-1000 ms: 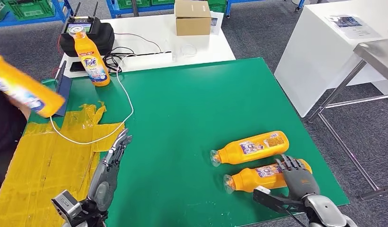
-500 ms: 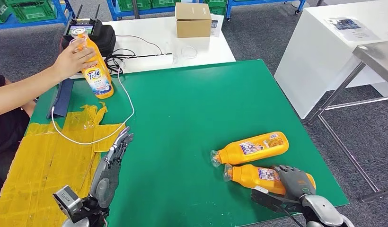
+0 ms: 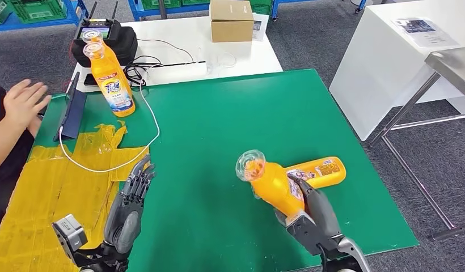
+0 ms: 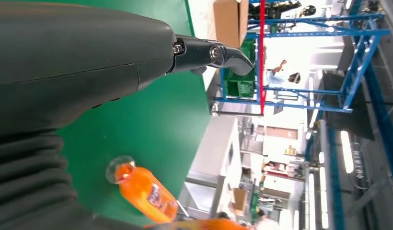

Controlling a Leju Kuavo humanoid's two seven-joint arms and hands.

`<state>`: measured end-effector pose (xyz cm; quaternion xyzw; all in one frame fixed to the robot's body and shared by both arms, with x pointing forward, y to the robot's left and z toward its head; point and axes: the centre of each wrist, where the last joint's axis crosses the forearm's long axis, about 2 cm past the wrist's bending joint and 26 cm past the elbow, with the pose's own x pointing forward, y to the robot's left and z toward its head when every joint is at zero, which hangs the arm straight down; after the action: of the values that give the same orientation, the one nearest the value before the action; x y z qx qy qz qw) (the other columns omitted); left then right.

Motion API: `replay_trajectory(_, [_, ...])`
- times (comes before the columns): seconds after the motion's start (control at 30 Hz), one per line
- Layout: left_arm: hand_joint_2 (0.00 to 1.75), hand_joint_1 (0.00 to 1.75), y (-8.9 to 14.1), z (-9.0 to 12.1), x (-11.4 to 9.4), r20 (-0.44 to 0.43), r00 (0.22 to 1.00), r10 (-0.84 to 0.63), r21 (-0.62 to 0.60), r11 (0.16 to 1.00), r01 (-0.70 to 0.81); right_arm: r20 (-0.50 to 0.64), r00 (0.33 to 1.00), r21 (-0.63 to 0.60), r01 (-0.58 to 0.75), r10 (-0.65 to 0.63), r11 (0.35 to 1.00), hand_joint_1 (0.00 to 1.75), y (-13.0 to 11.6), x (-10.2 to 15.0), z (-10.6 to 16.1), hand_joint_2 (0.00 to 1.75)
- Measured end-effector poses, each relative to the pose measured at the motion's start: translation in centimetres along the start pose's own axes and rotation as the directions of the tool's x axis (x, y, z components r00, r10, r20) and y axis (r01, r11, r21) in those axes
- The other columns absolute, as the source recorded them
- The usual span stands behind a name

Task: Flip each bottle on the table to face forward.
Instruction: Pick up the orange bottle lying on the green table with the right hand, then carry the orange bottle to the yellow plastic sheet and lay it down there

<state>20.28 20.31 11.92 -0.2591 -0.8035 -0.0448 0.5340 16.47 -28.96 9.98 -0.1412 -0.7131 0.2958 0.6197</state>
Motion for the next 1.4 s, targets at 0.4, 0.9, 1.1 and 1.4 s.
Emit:
replay_trajectory(0.4, [1.75,0.0,-1.0,-0.6,0.9,0.031,0.999,0.031,-0.016,0.999,-0.03,0.179,0.981,-0.046,0.083,-0.074,0.995,1.75,1.9,6.3,-0.8,1.75])
replay_trajectory(0.9, [1.75,0.0,-3.8,-1.0,0.6,0.044,0.984,0.171,-0.124,0.979,-0.164,0.197,0.976,0.087,0.079,-0.095,0.993,1.75,6.3,9.6,-1.8,1.75])
replay_trajectory(1.1, [1.75,0.0,-4.4,-1.0,0.5,0.043,0.98,0.193,-0.144,0.972,-0.185,0.201,0.975,0.108,0.071,-0.091,0.992,1.75,6.8,9.6,-2.0,1.75])
replay_trajectory(1.4, [1.75,0.0,-5.4,-0.9,0.6,0.054,0.967,0.249,-0.203,0.951,-0.233,0.176,0.982,0.134,0.049,-0.072,0.99,1.75,7.1,9.2,-2.2,1.75])
